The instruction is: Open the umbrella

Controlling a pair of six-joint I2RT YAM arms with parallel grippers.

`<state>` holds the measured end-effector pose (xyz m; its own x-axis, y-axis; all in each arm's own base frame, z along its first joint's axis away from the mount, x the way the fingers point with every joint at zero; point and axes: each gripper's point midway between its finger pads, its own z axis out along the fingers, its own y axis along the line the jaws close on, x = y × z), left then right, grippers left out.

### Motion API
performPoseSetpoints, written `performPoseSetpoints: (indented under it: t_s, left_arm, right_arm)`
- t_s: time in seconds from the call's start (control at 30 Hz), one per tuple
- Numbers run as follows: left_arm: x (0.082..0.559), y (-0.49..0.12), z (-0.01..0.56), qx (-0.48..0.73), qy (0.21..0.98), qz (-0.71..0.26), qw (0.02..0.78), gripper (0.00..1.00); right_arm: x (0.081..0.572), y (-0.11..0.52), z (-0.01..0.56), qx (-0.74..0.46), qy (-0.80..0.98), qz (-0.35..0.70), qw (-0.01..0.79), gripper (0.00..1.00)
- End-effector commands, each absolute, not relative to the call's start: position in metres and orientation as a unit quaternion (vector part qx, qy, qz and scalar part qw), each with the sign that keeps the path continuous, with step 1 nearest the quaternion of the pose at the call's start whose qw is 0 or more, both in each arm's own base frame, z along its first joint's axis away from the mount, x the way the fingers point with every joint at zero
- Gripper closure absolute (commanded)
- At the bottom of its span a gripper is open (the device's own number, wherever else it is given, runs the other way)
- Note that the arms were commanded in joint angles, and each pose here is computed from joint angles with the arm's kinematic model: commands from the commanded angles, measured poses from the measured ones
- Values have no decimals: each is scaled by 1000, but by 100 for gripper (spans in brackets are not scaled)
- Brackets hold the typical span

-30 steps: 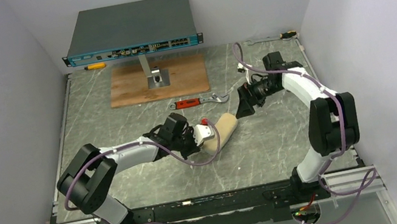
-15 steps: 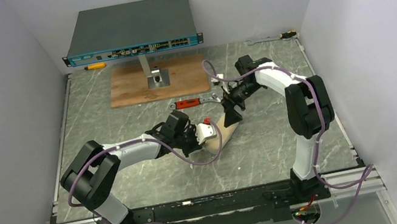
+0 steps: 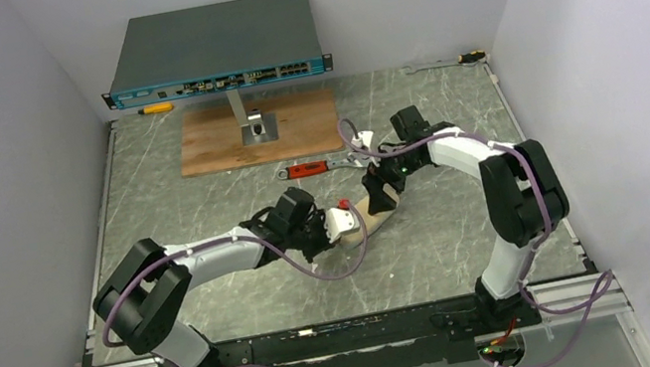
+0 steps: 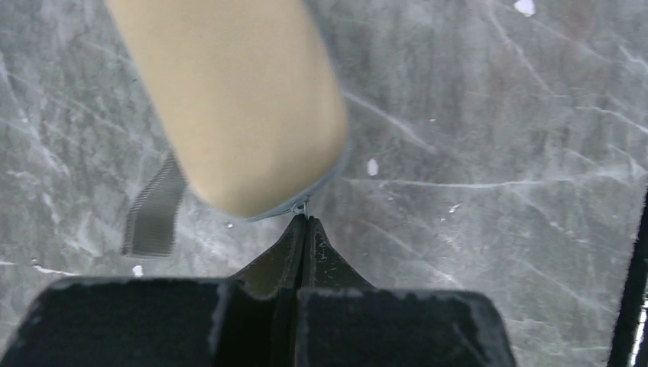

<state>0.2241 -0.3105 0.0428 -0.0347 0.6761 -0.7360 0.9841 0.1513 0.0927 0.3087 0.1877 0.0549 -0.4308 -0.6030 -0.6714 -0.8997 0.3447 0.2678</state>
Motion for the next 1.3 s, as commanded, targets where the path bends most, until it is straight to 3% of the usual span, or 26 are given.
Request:
performPoseSetpoints:
  t_s: [0.0,0.3,0.6,0.7,0.83,1.0,1.27]
  left_arm:
    - [202,-337,65,598,666,-277,350,100]
    - [180,-362,57,535,714,-324,314,100]
    - [287,-320,67,462,767,-272,353,100]
    - [305,-319,70,477,757,-265,361,100]
    - [310,-324,67,507,735,-262,365,100]
    - [307,-327,62,515,726,-275,363,100]
    - [303,-323,59,506,732,-276,363,100]
  right_arm:
    - [321,159,31,-402,857,223,234,9]
    - [297,147,23,-249,926,223,178,13]
    - [264,161,62,-240,891,354,153,23]
    - [257,172,84,-266,864,399,152,17]
    - [287,163,83,-279,873,359,175,6]
    - [318,177,88,-249,872,384,171,5]
    - [309,209,70,-237,876,396,140,6]
